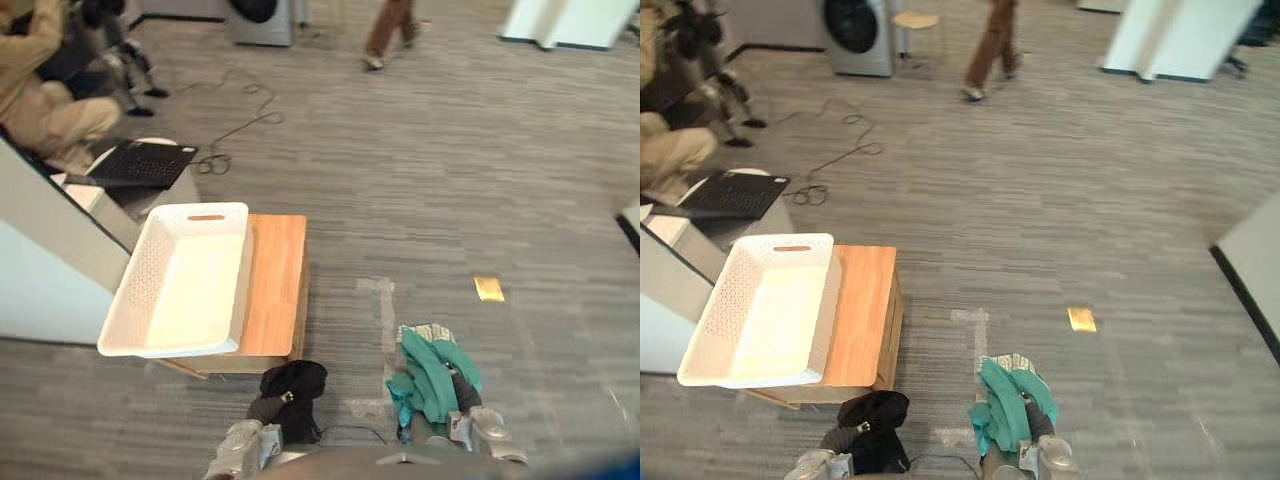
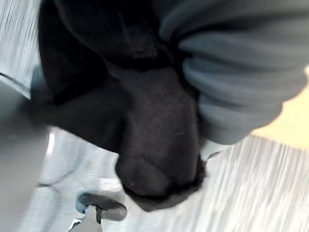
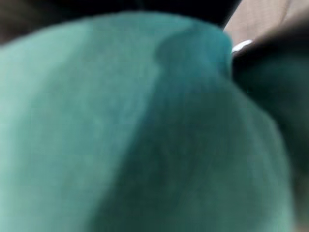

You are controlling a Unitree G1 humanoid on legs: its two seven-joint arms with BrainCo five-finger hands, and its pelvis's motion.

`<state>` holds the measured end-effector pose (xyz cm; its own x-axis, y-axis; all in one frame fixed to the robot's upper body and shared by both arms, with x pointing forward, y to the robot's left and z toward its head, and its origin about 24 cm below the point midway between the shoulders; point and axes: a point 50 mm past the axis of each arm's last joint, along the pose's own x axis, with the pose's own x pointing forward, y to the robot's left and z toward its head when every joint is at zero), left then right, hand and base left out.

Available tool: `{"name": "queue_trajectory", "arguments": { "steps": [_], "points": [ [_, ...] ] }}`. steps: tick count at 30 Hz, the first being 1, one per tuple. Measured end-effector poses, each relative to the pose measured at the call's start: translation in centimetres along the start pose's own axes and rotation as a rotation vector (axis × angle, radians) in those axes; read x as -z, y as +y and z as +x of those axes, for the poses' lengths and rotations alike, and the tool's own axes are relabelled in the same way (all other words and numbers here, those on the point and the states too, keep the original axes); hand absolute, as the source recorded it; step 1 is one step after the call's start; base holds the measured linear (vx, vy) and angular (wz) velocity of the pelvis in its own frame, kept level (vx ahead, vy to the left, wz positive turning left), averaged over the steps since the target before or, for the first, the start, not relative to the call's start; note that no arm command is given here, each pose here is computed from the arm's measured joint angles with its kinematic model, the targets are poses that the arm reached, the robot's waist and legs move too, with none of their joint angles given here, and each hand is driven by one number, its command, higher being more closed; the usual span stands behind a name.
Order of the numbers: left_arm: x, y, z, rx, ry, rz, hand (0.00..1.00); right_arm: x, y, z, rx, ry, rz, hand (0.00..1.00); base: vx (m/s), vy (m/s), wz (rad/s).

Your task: Tidy the bed and pick cloth on bed and put in laundry

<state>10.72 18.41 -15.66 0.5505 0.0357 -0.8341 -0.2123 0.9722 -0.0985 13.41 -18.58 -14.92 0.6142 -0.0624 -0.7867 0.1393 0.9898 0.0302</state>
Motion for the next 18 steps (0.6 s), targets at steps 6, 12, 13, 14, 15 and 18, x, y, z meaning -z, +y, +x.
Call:
{"name": "queue_trajectory", "arguments": {
  "steps": [6, 12, 13, 14, 15, 18],
  "points": [
    [0.7, 0.2, -0.3, -0.068, -0.014, -0.133, 1.0, 0.4, -1.2, -0.1, 0.026, 0.039, -0.012, 1.0, 0.56, -0.422, 0.59],
    [-0.6, 0.9, -0.4, -0.078, -0.104, -0.157, 1.0, 1.0, -1.3, -0.2, -0.001, 0.094, -0.158, 1.0, 0.4, -0.256, 0.17],
    [-0.8, 0.9, -0.4, -0.078, -0.113, -0.174, 1.0, 0.9, -1.3, -0.2, -0.003, 0.094, -0.169, 1.0, 0.43, -0.081, 0.36],
    [-0.9, 1.0, -0.4, -0.082, -0.116, -0.193, 1.0, 1.0, -1.3, -0.2, -0.007, 0.098, -0.199, 1.0, 0.37, -0.034, 0.55],
    [-0.9, 1.1, -0.4, -0.082, -0.116, -0.201, 1.0, 0.9, -1.3, -0.2, -0.008, 0.097, -0.216, 1.0, 0.38, -0.028, 0.92],
    [-1.3, 0.3, -0.1, -0.049, -0.1, -0.181, 1.0, 1.1, -1.7, -0.3, 0.0, 0.106, -0.277, 1.0, 0.42, -0.021, 1.76]
  ]
}}
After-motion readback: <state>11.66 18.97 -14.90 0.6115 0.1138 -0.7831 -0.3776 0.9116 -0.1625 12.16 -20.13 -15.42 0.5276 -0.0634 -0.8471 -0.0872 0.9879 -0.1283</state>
